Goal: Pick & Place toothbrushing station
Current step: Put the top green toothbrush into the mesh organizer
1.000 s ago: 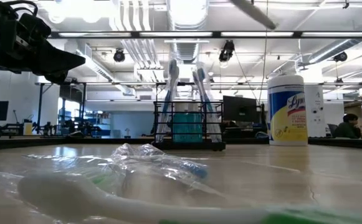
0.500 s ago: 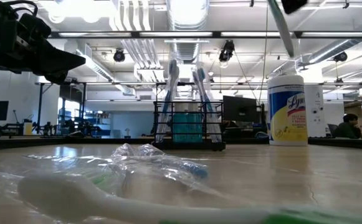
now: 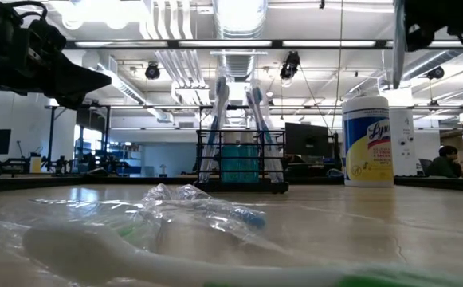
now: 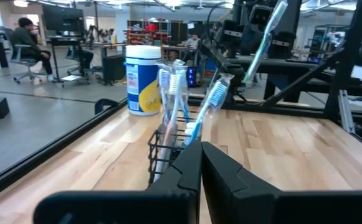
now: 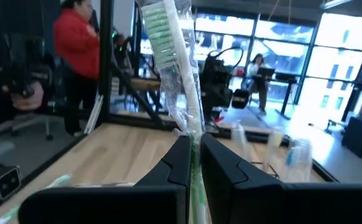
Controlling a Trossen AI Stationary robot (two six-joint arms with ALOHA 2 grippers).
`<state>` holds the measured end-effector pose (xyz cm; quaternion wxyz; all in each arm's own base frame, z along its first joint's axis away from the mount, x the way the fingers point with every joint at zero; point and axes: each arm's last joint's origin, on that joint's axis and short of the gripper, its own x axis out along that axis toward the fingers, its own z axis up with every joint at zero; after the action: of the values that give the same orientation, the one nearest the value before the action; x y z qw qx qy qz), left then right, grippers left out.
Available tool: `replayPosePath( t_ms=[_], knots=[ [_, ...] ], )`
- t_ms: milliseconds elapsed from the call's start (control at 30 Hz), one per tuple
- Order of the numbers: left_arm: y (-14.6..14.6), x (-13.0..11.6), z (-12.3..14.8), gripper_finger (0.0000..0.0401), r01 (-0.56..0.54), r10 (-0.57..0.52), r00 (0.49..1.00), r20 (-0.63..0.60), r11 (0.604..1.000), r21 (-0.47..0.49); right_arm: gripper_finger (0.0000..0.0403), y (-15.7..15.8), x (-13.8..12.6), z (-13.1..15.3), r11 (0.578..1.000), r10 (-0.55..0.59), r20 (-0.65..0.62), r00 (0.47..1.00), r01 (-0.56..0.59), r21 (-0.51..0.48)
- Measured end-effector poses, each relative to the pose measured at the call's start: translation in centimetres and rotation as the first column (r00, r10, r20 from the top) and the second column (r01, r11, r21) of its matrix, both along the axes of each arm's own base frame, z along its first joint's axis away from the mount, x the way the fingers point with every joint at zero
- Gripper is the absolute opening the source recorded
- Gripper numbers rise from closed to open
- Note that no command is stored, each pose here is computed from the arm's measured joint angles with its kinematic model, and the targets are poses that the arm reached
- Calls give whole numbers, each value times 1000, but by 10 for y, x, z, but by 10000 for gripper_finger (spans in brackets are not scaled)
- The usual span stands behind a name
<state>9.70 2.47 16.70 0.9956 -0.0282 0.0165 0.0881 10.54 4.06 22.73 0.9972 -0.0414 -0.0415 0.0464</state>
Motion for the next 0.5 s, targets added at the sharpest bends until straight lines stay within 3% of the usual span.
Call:
replayPosePath(
  t_ms=[267,500],
  knots=[
    [0,0,0,14,-1,1,1000,5,1000,-3,18,-10,-21,-16,999,4,61,998,-6,32],
    [0,0,1,14,-2,2,1000,6,1000,-5,18,-11,-22,-27,1000,0,47,999,0,8]
  ],
)
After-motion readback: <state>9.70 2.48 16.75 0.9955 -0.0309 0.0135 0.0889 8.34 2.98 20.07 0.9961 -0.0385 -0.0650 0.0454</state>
